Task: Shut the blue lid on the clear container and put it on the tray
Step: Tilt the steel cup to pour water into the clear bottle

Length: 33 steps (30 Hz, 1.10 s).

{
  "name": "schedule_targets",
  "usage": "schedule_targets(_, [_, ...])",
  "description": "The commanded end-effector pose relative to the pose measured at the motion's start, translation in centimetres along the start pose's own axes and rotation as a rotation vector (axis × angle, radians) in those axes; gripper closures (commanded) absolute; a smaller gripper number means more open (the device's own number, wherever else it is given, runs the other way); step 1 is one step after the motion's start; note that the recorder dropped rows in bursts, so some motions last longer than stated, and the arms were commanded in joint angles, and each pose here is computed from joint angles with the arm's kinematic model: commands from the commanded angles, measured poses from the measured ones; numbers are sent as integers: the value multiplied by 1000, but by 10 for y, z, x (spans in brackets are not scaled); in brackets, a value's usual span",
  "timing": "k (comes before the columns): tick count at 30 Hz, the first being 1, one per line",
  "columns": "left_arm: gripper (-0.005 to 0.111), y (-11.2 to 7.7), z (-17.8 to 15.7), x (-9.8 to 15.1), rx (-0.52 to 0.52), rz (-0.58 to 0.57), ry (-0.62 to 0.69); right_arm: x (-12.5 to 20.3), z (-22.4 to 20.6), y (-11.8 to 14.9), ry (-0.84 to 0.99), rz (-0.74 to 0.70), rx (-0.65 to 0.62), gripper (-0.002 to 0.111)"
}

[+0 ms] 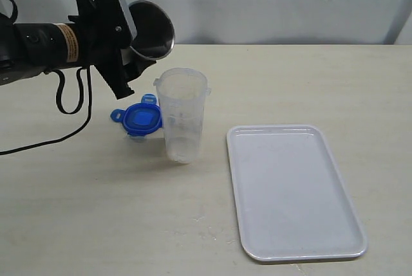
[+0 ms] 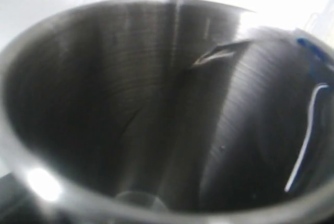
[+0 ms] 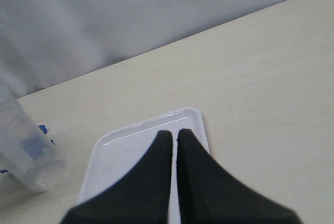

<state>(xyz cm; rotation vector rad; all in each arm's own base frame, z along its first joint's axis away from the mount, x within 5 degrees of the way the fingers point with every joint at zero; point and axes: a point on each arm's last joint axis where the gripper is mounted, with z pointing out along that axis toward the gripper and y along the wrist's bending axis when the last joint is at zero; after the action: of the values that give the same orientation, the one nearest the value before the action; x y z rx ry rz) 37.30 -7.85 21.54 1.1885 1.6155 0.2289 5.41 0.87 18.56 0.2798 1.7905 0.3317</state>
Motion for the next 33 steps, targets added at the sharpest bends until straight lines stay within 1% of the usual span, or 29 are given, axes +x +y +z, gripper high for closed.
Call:
schedule_targets(1, [107, 5, -2, -10, -22, 13, -52, 1, 0, 0, 0, 2, 2, 104])
schedule_targets(21, [107, 5, -2, -11, -21, 17, -54, 1, 0, 0, 0, 2, 2, 104])
schedule_targets(26, [107, 5, -2, -11, -22, 46, -53, 1, 0, 0, 0, 2, 2, 104])
schedule_targets(33, [107, 5, -2, -11, -22, 48, -53, 1, 0, 0, 0, 2, 2, 104])
